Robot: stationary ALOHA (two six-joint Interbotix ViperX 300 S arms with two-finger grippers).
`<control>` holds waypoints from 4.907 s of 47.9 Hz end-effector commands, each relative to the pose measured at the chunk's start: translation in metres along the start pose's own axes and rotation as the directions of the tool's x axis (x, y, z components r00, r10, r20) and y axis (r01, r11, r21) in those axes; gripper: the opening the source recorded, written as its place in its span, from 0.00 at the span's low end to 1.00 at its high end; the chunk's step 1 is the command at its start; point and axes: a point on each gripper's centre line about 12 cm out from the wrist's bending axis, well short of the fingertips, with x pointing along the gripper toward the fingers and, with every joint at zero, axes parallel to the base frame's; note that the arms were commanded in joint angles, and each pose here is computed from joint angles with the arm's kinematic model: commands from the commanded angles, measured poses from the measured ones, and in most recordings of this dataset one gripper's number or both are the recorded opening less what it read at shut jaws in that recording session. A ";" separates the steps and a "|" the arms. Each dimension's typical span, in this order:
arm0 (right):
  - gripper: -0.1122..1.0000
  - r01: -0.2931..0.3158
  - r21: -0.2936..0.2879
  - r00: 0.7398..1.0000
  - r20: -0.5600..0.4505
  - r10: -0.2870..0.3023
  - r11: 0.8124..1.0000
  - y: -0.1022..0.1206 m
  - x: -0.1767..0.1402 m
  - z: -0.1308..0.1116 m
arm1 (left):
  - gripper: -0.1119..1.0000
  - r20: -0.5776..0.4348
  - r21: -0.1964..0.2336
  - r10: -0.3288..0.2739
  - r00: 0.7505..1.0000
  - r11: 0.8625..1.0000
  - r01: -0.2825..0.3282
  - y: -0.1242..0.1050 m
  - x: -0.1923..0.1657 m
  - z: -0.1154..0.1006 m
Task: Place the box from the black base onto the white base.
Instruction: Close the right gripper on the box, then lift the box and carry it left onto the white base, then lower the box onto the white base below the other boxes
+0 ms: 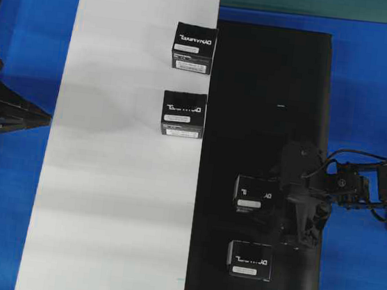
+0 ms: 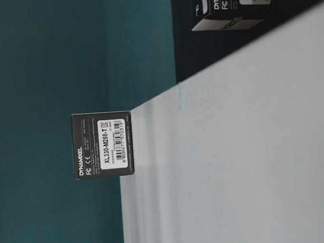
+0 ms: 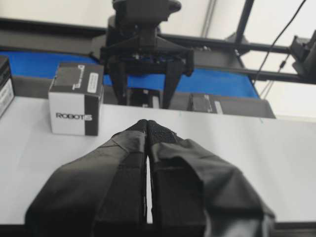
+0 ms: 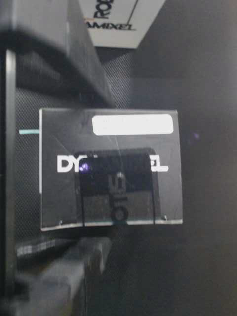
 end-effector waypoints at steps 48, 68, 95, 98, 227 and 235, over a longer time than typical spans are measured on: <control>0.63 -0.038 -0.024 0.994 0.098 0.040 0.999 0.014 -0.046 0.054 | 0.10 0.013 0.002 -0.008 1.000 1.000 0.007 -0.002 0.001 0.007; 0.63 -0.028 -0.084 0.993 0.113 0.037 0.996 0.021 -0.071 0.096 | 0.10 0.012 0.000 -0.015 1.000 1.000 0.015 -0.003 0.001 0.007; 0.63 -0.014 -0.110 0.991 0.133 0.029 0.994 0.025 -0.062 0.135 | 0.10 0.012 0.000 -0.015 1.000 1.000 0.015 -0.003 0.001 0.007; 0.63 -0.013 -0.125 0.990 0.135 0.030 0.992 0.026 -0.056 0.140 | 0.10 0.012 0.000 -0.015 1.000 1.000 0.015 -0.003 0.001 0.007; 0.68 -0.010 -0.121 0.998 0.059 0.017 0.993 0.028 0.019 0.154 | 0.10 0.004 0.001 -0.025 1.000 1.000 0.025 -0.005 0.000 0.004; 0.86 -0.009 -0.120 0.998 0.066 0.017 0.993 0.028 0.019 0.156 | 0.10 0.004 0.001 -0.023 1.000 1.000 0.023 -0.005 0.000 0.004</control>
